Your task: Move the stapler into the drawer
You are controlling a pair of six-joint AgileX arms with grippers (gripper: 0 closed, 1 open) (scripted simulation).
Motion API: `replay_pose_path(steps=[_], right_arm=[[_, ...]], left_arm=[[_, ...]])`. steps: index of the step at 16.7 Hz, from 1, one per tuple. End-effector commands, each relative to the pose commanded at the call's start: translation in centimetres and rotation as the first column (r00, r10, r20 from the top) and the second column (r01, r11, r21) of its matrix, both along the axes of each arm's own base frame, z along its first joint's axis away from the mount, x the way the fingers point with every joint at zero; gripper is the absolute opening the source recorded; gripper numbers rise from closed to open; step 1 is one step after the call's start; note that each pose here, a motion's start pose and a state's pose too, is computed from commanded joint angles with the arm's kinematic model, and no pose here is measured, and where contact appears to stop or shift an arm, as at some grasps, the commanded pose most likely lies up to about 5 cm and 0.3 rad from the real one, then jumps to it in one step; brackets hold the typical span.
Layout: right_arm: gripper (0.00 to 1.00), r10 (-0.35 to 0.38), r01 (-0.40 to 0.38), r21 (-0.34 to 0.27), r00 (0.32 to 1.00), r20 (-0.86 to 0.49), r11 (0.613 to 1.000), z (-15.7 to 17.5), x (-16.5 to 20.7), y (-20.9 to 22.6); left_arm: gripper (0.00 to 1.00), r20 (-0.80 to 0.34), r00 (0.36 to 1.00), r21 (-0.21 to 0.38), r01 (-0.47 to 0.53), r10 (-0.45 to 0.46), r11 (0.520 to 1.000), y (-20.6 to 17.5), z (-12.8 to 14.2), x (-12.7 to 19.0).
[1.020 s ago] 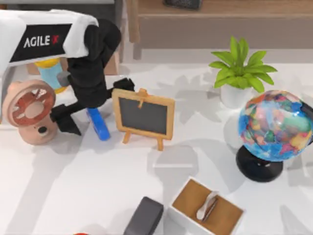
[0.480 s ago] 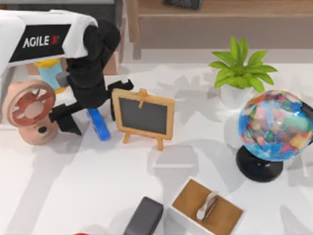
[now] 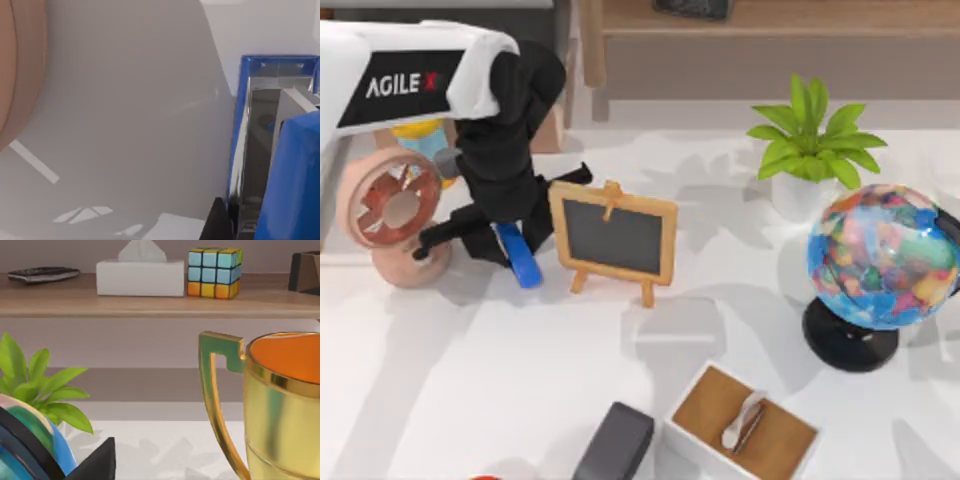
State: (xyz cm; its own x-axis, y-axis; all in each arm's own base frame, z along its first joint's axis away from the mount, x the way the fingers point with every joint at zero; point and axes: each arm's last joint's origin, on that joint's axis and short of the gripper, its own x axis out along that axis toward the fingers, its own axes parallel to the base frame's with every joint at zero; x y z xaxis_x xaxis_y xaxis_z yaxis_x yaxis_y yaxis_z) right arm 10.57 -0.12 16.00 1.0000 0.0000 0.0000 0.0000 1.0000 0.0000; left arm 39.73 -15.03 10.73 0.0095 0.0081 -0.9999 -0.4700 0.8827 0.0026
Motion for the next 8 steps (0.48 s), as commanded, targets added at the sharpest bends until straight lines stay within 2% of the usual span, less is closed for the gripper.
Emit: replay_pose_path(steps=[7, 8], right_arm=[[1.0, 0.0, 0.0, 0.0, 1.0, 0.0, 1.0, 0.0, 0.0, 0.0], [1.0, 0.0, 0.0, 0.0, 1.0, 0.0, 1.0, 0.0, 0.0, 0.0]], left_arm=[[0.0, 0.0, 1.0, 0.0, 0.0, 0.0, 1.0, 0.0, 0.0, 0.0], [0.0, 0.008, 1.0, 0.001, 0.007, -0.007, 1.0, 0.03, 0.63, -0.09]])
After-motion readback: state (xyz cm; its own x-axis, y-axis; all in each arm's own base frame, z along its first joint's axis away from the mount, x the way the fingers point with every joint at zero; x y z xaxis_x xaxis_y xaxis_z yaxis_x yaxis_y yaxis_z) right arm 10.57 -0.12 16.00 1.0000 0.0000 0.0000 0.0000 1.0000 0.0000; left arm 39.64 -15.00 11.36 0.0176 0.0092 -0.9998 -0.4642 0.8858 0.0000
